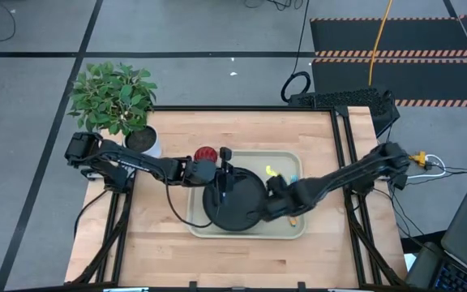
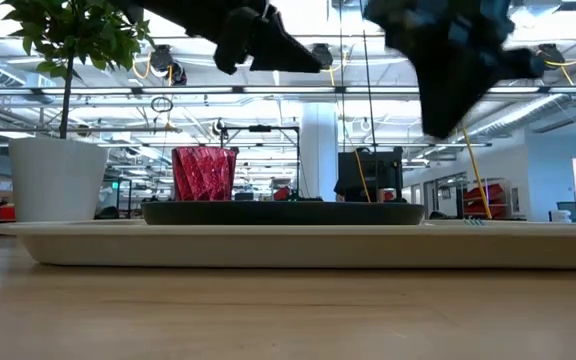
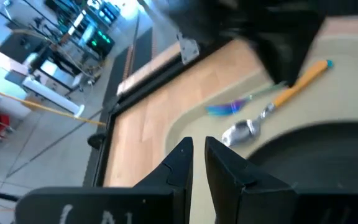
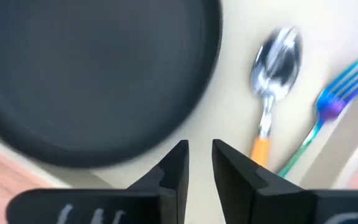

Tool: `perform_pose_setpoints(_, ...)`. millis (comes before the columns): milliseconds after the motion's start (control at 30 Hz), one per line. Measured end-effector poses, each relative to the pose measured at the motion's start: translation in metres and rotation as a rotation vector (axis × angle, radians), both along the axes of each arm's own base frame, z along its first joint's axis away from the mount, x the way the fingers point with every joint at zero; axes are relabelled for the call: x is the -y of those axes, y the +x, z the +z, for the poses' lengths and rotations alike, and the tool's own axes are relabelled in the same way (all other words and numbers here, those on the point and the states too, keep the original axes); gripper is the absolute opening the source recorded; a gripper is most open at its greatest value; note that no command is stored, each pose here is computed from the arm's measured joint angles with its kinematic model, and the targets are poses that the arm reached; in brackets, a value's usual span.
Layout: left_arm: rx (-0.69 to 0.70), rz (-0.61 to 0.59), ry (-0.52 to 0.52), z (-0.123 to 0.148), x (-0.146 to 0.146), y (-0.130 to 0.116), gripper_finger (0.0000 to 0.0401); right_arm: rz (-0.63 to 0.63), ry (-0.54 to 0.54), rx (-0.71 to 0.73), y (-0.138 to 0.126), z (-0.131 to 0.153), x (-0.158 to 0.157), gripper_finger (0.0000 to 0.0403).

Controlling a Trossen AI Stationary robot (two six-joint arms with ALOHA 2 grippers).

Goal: Pick and place plate/cup/fork/spoon on tray
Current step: Adjust the spoon position

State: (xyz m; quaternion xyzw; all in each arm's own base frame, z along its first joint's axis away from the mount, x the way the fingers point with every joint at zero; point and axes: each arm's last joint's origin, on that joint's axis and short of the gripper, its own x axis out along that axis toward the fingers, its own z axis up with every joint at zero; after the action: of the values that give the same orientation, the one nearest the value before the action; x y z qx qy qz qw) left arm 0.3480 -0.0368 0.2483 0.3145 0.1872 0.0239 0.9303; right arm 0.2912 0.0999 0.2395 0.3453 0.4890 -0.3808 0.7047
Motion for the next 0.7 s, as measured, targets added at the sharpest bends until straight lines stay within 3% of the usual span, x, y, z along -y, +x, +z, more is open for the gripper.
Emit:
perform_pose_setpoints(167, 0.003, 0.008, -0.020, 0.006, -0.008, -0.003, 0.0047, -0.016, 0.083, -0.115, 0.010, -0.024, -0.005, 0.0087)
perform_pose_setpoints(467, -0.027, 0.006, -0.058, 0.009, -0.017, -0.009, 0.0047, -0.083, 0.048, -0.204, 0.001, -0.034, -0.001, 0.0186)
perform_pose_setpoints(700, -0.032, -0.029, -0.097, 0.009, -0.015, -0.010, 0.0047, -0.069, 0.042, -0.229, -0.007, -0.054, 0.001, 0.0184)
